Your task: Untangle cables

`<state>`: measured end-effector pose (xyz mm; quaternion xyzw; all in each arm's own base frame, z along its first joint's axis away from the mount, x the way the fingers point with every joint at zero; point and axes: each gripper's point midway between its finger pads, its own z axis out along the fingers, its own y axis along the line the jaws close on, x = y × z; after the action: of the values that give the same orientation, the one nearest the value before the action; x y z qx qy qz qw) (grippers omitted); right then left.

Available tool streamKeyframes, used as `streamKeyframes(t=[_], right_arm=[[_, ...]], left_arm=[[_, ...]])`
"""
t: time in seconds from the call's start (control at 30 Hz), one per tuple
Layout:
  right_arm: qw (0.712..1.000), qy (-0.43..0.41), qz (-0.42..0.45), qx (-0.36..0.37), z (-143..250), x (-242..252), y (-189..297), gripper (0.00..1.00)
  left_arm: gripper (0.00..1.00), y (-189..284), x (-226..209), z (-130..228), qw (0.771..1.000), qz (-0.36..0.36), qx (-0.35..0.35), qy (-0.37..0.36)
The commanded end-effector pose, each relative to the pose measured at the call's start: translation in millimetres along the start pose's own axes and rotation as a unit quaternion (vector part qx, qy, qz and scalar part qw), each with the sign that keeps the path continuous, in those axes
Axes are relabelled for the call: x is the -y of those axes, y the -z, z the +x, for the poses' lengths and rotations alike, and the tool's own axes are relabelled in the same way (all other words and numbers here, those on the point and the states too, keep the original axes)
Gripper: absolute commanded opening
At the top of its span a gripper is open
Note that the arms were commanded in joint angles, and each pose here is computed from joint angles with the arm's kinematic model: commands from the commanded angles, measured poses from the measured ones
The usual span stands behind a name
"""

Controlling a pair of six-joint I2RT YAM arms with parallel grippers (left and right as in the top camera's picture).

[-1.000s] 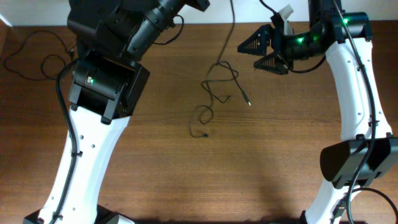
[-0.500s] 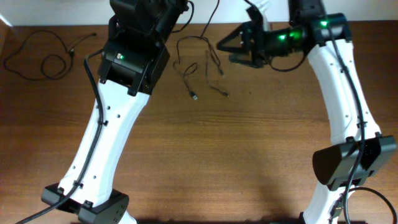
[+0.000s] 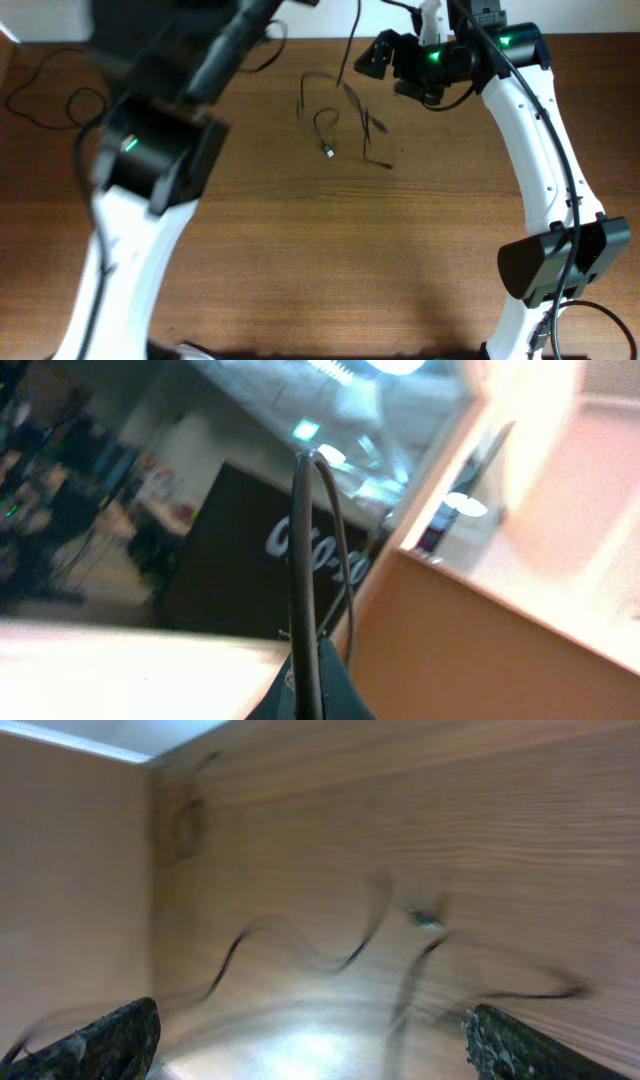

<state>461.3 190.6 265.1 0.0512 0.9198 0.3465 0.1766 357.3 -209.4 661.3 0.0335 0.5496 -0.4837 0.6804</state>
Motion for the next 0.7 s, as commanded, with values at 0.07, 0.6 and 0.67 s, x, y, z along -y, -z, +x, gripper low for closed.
streamKeyframes(t=[0.07, 0.6, 0.67], right_arm=[[0.996, -0.025, 0.088, 0.006, -1.1, 38.3, -9.8, 0.99], [0.992, 0.018, -0.079, -0.094, 35.3, -14.0, -4.8, 0.98], [0.994, 0.016, -0.058, -0.09, 34.3, -6.6, -6.0, 0.98]], left_arm=[[0.0, 42.8, 50.1, -44.3, 0.998, 0.043, 0.036, -0.01], [0.0, 8.9, -52.8, -15.2, 0.988, -0.128, 0.028, -0.08], [0.01, 10.2, -56.1, -9.8, 0.987, -0.135, 0.015, -0.082]])
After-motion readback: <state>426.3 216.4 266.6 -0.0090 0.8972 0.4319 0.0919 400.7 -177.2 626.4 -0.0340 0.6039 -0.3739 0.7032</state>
